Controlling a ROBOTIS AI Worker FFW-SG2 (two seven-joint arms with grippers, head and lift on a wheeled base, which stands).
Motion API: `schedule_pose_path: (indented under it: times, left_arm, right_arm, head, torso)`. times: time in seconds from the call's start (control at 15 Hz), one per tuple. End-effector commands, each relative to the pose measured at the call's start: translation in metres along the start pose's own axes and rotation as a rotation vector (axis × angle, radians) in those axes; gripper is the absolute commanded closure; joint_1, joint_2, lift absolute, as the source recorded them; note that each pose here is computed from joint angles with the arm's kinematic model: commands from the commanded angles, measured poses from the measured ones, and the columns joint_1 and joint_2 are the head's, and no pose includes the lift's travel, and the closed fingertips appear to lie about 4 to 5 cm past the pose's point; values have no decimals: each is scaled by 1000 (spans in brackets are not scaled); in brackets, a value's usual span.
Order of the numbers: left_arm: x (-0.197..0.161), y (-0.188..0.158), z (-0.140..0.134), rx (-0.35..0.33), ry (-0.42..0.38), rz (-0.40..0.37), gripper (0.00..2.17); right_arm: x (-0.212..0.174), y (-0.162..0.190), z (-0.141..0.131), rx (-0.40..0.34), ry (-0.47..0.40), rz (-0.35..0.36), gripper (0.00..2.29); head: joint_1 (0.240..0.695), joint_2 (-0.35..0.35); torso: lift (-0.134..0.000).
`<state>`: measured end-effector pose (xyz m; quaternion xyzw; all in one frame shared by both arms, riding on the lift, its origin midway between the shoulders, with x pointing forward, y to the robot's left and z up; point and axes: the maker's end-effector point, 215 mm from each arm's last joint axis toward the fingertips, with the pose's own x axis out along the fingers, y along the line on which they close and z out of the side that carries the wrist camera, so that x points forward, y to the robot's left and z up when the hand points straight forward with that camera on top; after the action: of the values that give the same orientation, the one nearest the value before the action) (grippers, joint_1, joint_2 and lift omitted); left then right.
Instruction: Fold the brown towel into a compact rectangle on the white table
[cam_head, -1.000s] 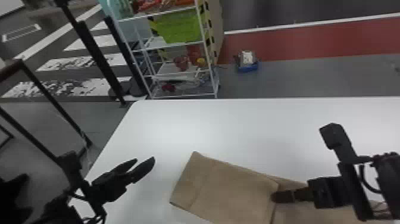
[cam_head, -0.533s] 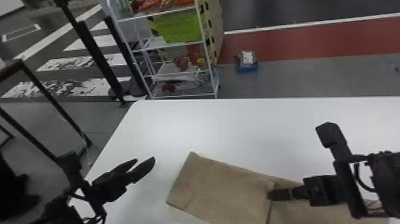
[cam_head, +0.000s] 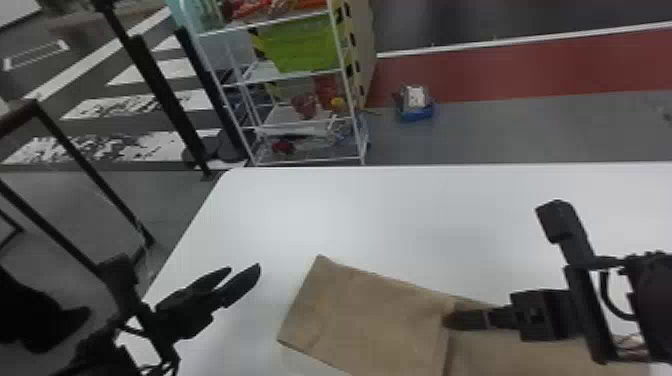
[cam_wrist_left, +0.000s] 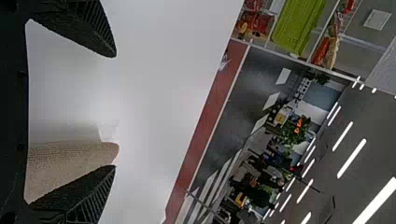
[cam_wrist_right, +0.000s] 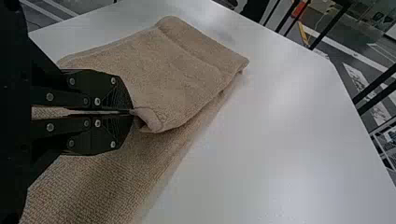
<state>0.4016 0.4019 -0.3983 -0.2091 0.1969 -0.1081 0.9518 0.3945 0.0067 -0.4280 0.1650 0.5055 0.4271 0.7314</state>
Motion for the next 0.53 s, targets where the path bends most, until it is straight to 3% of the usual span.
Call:
schedule_pose_path:
  times: [0.0, 0.27, 0.47]
  left_arm:
    - [1, -1, 0, -1, -2, -2, 19]
    - [1, -3, 1, 2, -3, -5, 19]
    - [-1, -4, 6, 6, -11, -7, 19]
  right_arm:
    - [-9, 11, 8, -8, -29, 22, 1085]
    - [-30, 30, 22, -54, -106, 43, 1085]
    - [-42, 22, 5, -53, -113, 18, 1085]
  head:
    - [695, 350]
    - [695, 350]
    - [695, 350]
  torso:
    - [-124]
    - [-124]
    - [-124]
